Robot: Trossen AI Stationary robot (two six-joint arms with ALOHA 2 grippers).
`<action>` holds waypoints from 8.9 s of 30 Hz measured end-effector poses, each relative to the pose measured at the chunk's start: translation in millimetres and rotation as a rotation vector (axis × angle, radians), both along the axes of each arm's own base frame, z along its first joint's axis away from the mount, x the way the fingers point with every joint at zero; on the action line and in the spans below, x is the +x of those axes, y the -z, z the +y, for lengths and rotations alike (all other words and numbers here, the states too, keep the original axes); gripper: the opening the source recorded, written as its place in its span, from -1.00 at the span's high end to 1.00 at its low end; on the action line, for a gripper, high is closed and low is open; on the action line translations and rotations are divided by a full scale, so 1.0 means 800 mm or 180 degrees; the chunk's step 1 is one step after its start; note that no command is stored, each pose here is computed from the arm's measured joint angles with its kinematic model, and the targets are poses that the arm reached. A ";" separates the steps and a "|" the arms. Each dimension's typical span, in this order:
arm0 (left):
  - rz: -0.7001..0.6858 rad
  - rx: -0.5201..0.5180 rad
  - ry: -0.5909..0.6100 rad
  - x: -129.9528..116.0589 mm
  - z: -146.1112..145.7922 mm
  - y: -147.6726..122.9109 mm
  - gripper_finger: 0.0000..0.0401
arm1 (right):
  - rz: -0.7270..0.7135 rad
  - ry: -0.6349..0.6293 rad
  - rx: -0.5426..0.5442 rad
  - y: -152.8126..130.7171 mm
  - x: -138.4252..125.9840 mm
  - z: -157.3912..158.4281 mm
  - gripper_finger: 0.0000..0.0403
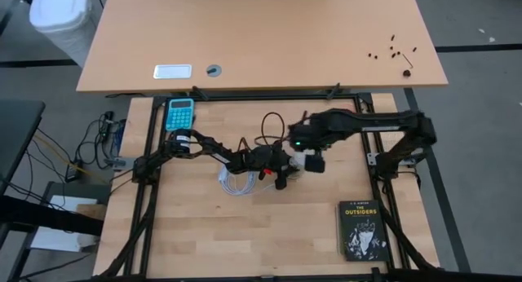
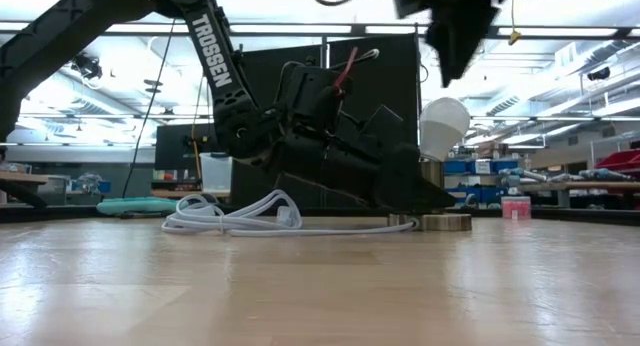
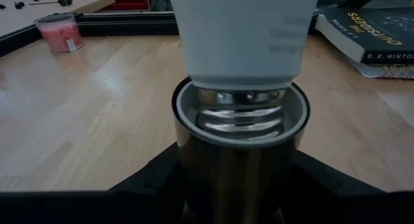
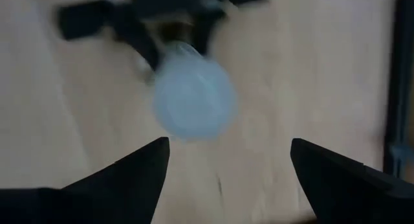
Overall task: Screw lightbulb
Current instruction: Insert the lightbulb into the lamp
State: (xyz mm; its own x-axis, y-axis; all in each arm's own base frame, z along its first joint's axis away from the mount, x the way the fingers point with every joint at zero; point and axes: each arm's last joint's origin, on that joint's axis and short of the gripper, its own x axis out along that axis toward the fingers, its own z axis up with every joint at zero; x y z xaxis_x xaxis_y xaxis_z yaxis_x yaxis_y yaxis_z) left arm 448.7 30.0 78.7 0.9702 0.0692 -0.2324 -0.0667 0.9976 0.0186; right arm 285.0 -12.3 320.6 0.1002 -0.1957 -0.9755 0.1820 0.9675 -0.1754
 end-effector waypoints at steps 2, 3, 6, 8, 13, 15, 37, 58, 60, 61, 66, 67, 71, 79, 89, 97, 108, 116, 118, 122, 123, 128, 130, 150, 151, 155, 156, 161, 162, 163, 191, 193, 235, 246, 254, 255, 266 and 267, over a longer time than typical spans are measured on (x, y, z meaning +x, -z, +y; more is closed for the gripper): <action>0.0007 -0.0006 0.0005 0.000 -0.002 0.000 0.04 | -0.0005 0.0242 -0.0068 0.005 -0.020 -0.005 -0.65; 0.0012 -0.0008 0.0014 0.000 -0.003 0.000 0.04 | 0.0010 0.0351 -0.0074 0.010 -0.028 -0.008 -0.65; 0.0013 -0.0008 0.0036 0.000 -0.007 0.000 0.04 | 0.0045 0.0594 -0.0066 0.031 -0.046 -0.015 -0.65; 0.0013 -0.0009 0.0037 0.000 -0.007 0.000 0.04 | 0.0074 0.0670 -0.0060 0.046 -0.050 -0.018 -0.65; 0.0014 -0.0012 0.0040 0.000 -0.007 0.000 0.04 | -0.0078 0.0706 -0.0097 0.064 -0.045 -0.019 -0.65; 0.0014 -0.0012 0.0040 0.000 -0.007 0.000 0.04 | -0.0207 0.0681 -0.0093 0.066 -0.040 -0.019 -0.65; 0.0024 -0.0016 0.0041 0.000 -0.007 0.001 0.04 | -0.0598 0.0590 0.0014 0.063 -0.025 -0.023 -0.65; 0.0029 -0.0021 0.0046 0.000 -0.008 0.002 0.04 | -0.1139 0.0221 0.0339 0.095 -0.073 0.027 -0.65; 0.0027 -0.0024 0.0048 0.000 -0.009 0.002 0.04 | -0.1495 0.0153 0.0292 0.112 -0.076 0.035 -0.65; 0.0026 -0.0032 0.0048 0.000 -0.009 0.002 0.04 | -0.1621 0.0149 0.0226 0.120 -0.079 0.036 -0.65; 0.0021 -0.0064 0.0042 0.000 -0.010 0.002 0.04 | -0.2126 0.0121 -0.0002 0.158 -0.086 0.039 -0.65; 0.0019 -0.0067 0.0042 0.000 -0.010 0.002 0.04 | -0.2211 0.0095 -0.0006 0.163 -0.085 0.039 -0.65; 0.0004 -0.0069 0.0042 0.000 -0.010 0.002 0.04 | -0.2459 -0.0066 -0.0132 0.180 -0.078 0.036 -0.65; -0.0002 -0.0088 0.0039 0.000 -0.010 0.001 0.04 | -0.2698 -0.0332 -0.0324 0.181 -0.064 0.034 -0.65; -0.0002 -0.0093 0.0039 0.000 -0.010 0.001 0.04 | -0.2831 -0.0466 -0.0368 0.187 -0.055 0.030 -0.63; 0.0010 -0.0094 0.0039 0.000 -0.010 0.002 0.04 | -0.3128 -0.0515 -0.0372 0.202 -0.068 0.029 -0.44; 0.0009 -0.0094 0.0037 0.000 -0.009 0.002 0.04 | -0.3226 -0.0535 -0.0352 0.200 -0.067 0.025 -0.20; 0.0012 -0.0094 0.0038 0.000 -0.009 0.002 0.04 | -0.3187 -0.0435 -0.0060 0.203 -0.068 0.010 -0.16; 0.0012 -0.0094 0.0038 0.000 -0.009 0.002 0.04 | -0.3191 -0.0533 0.0032 0.203 -0.068 0.009 -0.14; 0.0012 -0.0093 0.0038 0.000 -0.009 0.002 0.04 | -0.3183 -0.0666 0.0104 0.203 -0.068 0.003 -0.14; 0.0011 -0.0093 0.0039 0.000 -0.009 0.002 0.04 | -0.3166 -0.0663 0.0118 0.204 -0.068 0.001 -0.14; 0.0008 -0.0081 0.0046 0.000 -0.009 0.002 0.04 | -0.3161 -0.0797 0.0282 0.204 -0.069 -0.006 -0.13; -0.0001 -0.0094 0.0105 0.000 -0.010 0.001 0.04 | -0.3155 -0.0834 0.0312 0.205 -0.069 -0.009 -0.13; -0.0156 0.0115 0.0711 0.001 -0.014 -0.003 0.04 | -0.3050 -0.1082 0.0772 0.219 -0.065 -0.004 -0.14; -0.0156 0.0117 0.0695 0.001 -0.014 -0.003 0.04 | -0.3054 -0.1061 0.0720 0.219 -0.064 -0.002 -0.14; -0.0153 0.0063 0.0609 0.001 -0.012 -0.003 0.04 | -0.3069 -0.1024 0.0585 0.218 -0.063 0.004 -0.14; -0.0152 0.0049 0.0600 0.001 -0.012 -0.003 0.04 | -0.3067 -0.1011 0.0567 0.218 -0.063 0.005 -0.14; -0.0152 -0.0014 0.0532 0.001 -0.010 -0.003 0.04 | -0.3024 -0.0832 0.0380 0.219 -0.063 0.009 -0.14; -0.0152 -0.0021 0.0530 0.001 -0.010 -0.003 0.04 | -0.3024 -0.0817 0.0349 0.219 -0.062 0.010 -0.14; -0.0153 -0.0026 0.0529 0.001 -0.010 -0.003 0.04 | -0.3027 -0.0805 0.0332 0.219 -0.062 0.011 -0.15; -0.0132 -0.0125 0.0290 0.001 -0.008 -0.003 0.04 | -0.2812 0.0037 -0.0069 0.229 -0.073 0.048 -0.28; -0.0132 -0.0124 0.0290 0.001 -0.008 -0.003 0.04 | -0.2793 0.0060 -0.0052 0.230 -0.073 0.048 -0.28; -0.0090 -0.0124 0.0758 0.000 -0.013 -0.003 0.04 | -0.3083 -0.0688 -0.0026 0.212 -0.075 0.045 -0.28; -0.0104 -0.0132 0.1069 0.000 -0.016 -0.003 0.04 | -0.3454 -0.1167 0.0148 0.223 -0.090 0.024 -0.28; -0.0100 -0.0173 0.1061 0.000 -0.016 -0.003 0.04 | -0.3513 -0.1315 0.0224 0.221 -0.089 0.019 -0.28; -0.0099 -0.0178 0.1058 0.000 -0.016 -0.003 0.04 | -0.3520 -0.1314 0.0224 0.221 -0.089 0.019 -0.28; -0.0094 -0.0188 0.1004 0.000 -0.015 -0.003 0.04 | -0.3542 -0.1340 0.0218 0.208 -0.077 0.021 -0.24; -0.0093 -0.0190 0.1004 0.000 -0.015 -0.003 0.04 | -0.3517 -0.1332 0.0227 0.209 -0.078 0.021 -0.24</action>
